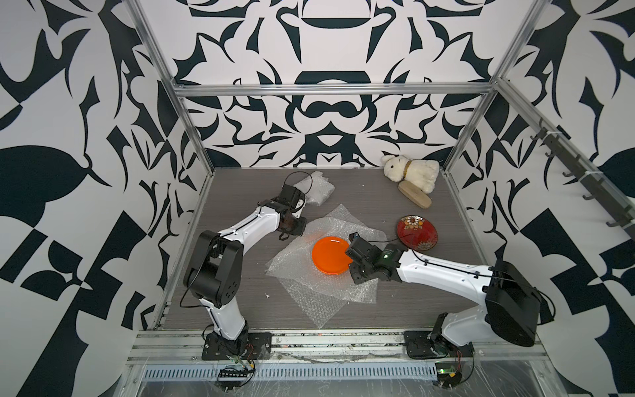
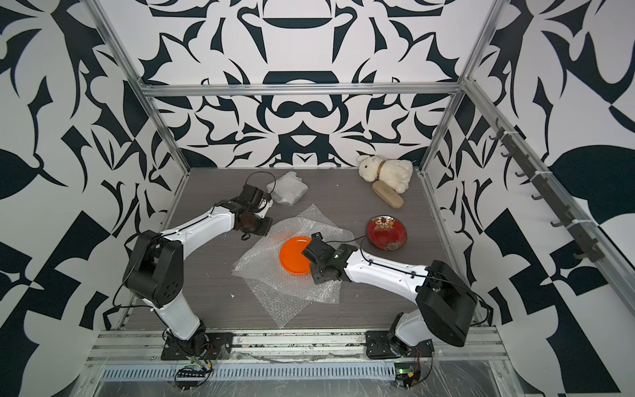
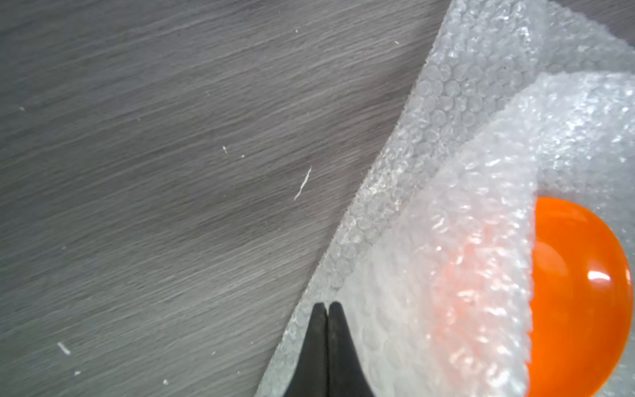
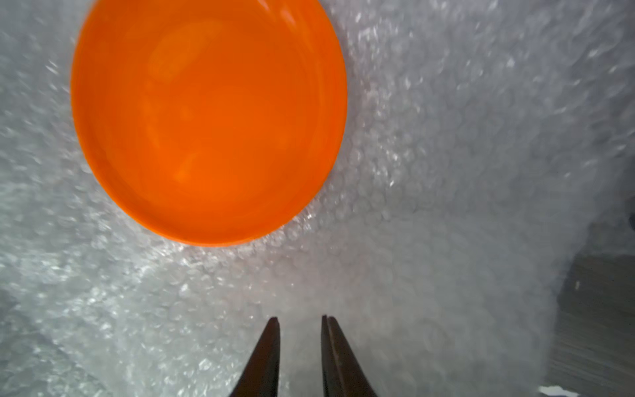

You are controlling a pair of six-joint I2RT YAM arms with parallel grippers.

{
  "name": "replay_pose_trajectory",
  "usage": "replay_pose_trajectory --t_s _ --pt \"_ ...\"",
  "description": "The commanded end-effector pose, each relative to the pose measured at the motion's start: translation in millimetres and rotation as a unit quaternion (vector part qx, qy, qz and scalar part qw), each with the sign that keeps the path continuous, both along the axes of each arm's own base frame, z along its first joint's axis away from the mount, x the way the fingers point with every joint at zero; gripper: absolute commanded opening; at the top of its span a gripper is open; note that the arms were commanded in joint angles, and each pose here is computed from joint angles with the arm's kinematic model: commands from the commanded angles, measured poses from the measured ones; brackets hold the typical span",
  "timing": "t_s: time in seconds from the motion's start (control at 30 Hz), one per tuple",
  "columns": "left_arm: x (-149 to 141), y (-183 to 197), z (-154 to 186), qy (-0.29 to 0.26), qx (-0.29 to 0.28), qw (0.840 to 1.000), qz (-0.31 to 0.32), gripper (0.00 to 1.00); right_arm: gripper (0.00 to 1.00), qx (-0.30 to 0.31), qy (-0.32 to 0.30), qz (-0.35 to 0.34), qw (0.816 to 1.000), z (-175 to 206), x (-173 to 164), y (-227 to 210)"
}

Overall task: Unpack dinner plates from bubble wrap
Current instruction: Unwrap the bubble wrap.

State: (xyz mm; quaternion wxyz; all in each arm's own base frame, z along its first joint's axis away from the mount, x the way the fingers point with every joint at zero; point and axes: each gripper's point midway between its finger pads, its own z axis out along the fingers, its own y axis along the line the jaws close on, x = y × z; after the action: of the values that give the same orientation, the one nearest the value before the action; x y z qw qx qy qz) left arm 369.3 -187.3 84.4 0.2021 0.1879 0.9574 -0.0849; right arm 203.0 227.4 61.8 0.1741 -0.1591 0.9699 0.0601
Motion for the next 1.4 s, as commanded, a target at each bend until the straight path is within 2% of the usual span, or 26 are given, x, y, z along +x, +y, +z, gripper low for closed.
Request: replay_pose_trajectory --t_s 0.0,0.33,0.57,0.7,0.73,0.8,0.9,1.0,1.07,1.2,1.37 --pt "6.4 5.5 -0.1 -0.003 0.021 1.000 0.001 0.00 0.26 0.011 0.016 -0.014 1.000 -9.1 -10.0 -2.5" --pt "29.3 23.7 -15.5 -0.016 0.084 0.996 0.028 0.00 0.25 -0.027 0.043 -0.033 0.998 -36.4 -19.0 -18.2" --pt "55.0 49.0 -28.7 -0.029 0.154 0.985 0.072 0.00 0.25 -0.030 0.050 -0.038 0.998 -39.8 -21.6 -20.2" --pt "68.0 61.6 -22.9 -0.051 0.185 0.977 0.091 0.12 0.25 -0.028 0.048 -0.038 0.998 -39.0 -21.6 -20.2" --pt "70.2 62.2 -19.2 -0.054 0.187 0.976 0.093 0.20 0.25 -0.027 0.048 -0.039 0.998 -38.9 -21.3 -20.0" --pt "74.9 62.7 -4.2 -0.068 0.185 0.975 0.100 0.42 0.25 -0.027 0.047 -0.038 0.998 -38.8 -20.8 -19.7" --pt "77.1 59.6 23.0 -0.091 0.168 0.976 0.107 0.65 0.25 -0.029 0.047 -0.039 0.998 -40.0 -20.3 -19.4" --pt "70.9 51.1 55.8 -0.108 0.129 0.980 0.103 0.70 0.25 -0.028 0.048 -0.039 0.998 -41.2 -20.2 -18.4" --pt "60.7 36.8 76.6 -0.109 0.076 0.988 0.082 0.70 0.25 -0.029 0.049 -0.038 0.998 -41.8 -20.0 -18.3" --pt "23.1 -4.8 97.8 -0.069 -0.056 0.996 0.008 0.66 0.25 -0.029 0.048 -0.038 0.998 -41.3 -19.2 -17.0" --pt "-12.5 -28.9 71.9 0.022 -0.147 0.989 -0.007 0.38 0.25 -0.028 0.048 -0.037 0.998 -41.0 -18.1 -15.7"
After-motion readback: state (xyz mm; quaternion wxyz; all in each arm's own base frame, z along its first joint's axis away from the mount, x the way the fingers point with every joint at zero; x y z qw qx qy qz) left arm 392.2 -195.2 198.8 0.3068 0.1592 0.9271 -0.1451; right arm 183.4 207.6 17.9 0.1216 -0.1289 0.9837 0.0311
